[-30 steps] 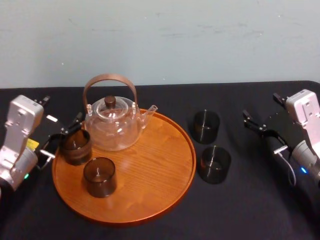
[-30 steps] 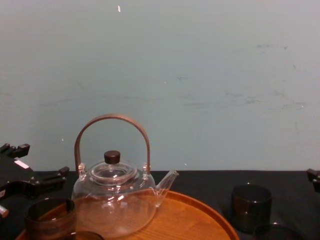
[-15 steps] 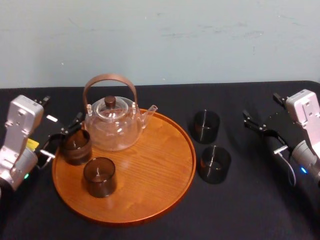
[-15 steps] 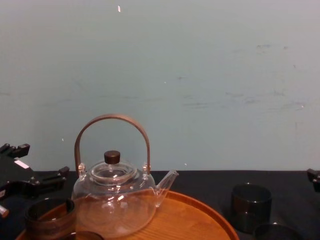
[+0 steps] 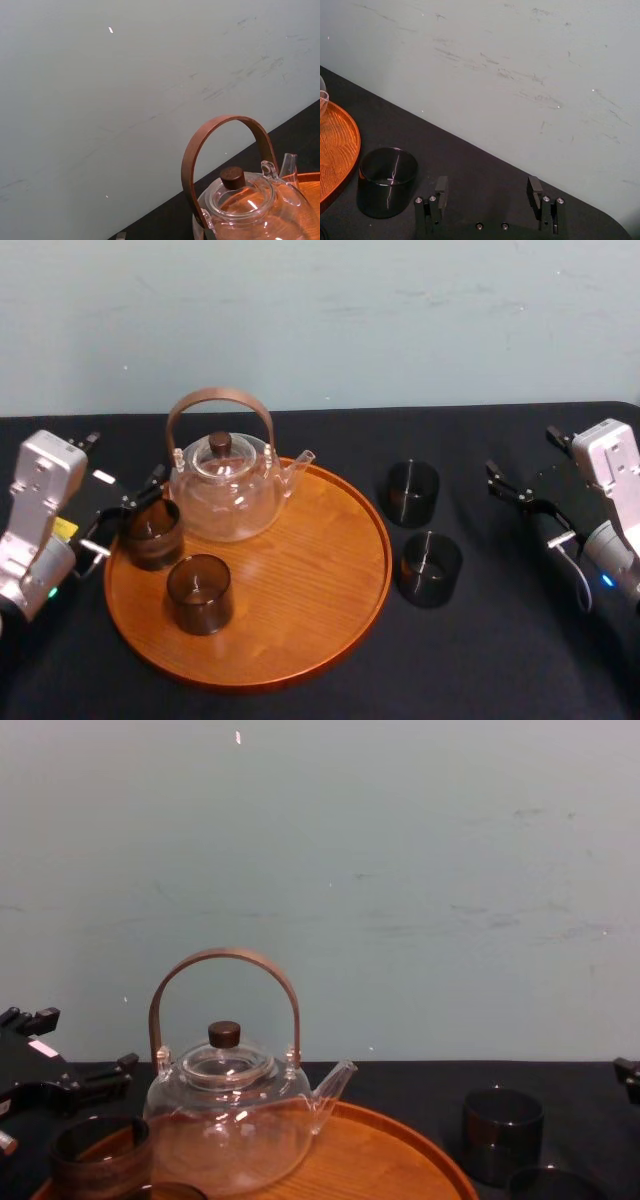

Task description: Pick up the glass from the table and place it on the tray.

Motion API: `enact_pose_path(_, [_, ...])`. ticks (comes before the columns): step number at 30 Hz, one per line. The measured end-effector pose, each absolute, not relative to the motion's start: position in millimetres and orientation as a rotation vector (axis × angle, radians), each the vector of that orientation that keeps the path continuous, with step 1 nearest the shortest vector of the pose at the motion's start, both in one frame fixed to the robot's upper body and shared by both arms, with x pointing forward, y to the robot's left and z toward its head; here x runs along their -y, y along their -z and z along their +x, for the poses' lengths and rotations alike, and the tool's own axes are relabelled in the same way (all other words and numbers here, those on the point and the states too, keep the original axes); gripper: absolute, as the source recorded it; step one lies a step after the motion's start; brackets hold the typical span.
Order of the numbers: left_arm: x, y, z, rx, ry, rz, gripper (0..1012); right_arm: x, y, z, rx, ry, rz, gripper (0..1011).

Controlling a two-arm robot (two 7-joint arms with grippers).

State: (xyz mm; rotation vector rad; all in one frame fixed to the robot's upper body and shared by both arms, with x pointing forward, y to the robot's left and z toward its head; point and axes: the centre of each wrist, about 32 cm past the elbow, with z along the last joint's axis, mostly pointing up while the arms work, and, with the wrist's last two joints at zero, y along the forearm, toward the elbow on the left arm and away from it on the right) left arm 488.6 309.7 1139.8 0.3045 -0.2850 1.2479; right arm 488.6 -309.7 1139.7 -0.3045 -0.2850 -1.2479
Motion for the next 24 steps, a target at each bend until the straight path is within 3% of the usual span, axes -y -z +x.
enact_pose_path(24, [-309.7, -1139.8, 488.6, 0.285, -1.248, 0.304, 1001, 311.5, -1142.6, 487.4, 0.27, 1.237, -0.292, 1002])
